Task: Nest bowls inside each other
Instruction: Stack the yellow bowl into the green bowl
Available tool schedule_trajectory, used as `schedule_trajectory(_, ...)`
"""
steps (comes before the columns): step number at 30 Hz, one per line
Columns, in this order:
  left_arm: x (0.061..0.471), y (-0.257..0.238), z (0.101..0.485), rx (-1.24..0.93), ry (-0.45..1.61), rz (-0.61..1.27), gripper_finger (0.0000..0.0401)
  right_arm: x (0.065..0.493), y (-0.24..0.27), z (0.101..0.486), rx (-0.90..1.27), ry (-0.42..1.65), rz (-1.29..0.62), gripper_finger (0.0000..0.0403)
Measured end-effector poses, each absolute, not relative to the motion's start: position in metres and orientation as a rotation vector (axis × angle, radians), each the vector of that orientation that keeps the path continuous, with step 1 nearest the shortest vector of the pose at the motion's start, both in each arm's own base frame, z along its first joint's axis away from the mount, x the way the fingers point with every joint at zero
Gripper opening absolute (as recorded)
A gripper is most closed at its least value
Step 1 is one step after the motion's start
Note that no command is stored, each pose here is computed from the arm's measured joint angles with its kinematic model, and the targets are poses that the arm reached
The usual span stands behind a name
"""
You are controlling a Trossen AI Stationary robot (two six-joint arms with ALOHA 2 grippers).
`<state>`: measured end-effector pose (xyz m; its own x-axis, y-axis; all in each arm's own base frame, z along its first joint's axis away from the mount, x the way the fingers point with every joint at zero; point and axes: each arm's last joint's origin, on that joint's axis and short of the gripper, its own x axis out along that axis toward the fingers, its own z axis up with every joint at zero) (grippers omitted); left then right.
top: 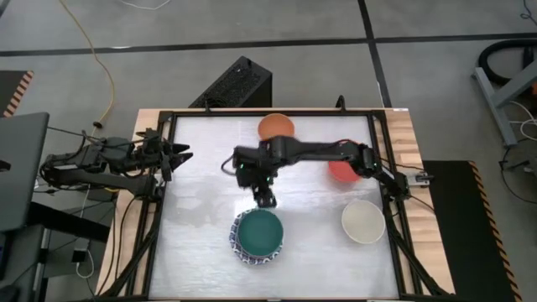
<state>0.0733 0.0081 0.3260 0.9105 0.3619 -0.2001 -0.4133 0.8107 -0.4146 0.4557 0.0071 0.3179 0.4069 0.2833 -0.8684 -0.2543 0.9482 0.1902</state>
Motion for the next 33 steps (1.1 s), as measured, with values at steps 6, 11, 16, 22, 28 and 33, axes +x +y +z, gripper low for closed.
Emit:
schedule_trajectory(6, 0.075, 0.008, 0.326, -0.466, 0.122, 0.414, 0.018, 0.438, -0.044, 0.337, -0.092, 1.128, 0.065, 0.0203)
schedule_trajectory(11, 0.077, 0.008, 0.325, -0.452, 0.132, 0.422, 0.018, 0.428, -0.089, 0.33, -0.077, 1.206, -0.017, 0.0205)
schedule_trajectory(16, 0.078, 0.008, 0.325, -0.45, 0.138, 0.423, 0.018, 0.421, -0.128, 0.32, -0.064, 1.243, -0.058, 0.0211)
schedule_trajectory(22, 0.077, 0.008, 0.322, -0.441, 0.167, 0.437, 0.018, 0.421, -0.155, 0.298, -0.081, 1.312, -0.03, 0.0227)
schedule_trajectory(28, 0.077, 0.008, 0.32, -0.437, 0.184, 0.443, 0.018, 0.433, -0.161, 0.268, -0.099, 1.371, 0.013, 0.024)
schedule_trajectory(33, 0.077, 0.008, 0.32, -0.436, 0.182, 0.448, 0.018, 0.439, -0.171, 0.243, -0.103, 1.434, -0.007, 0.024)
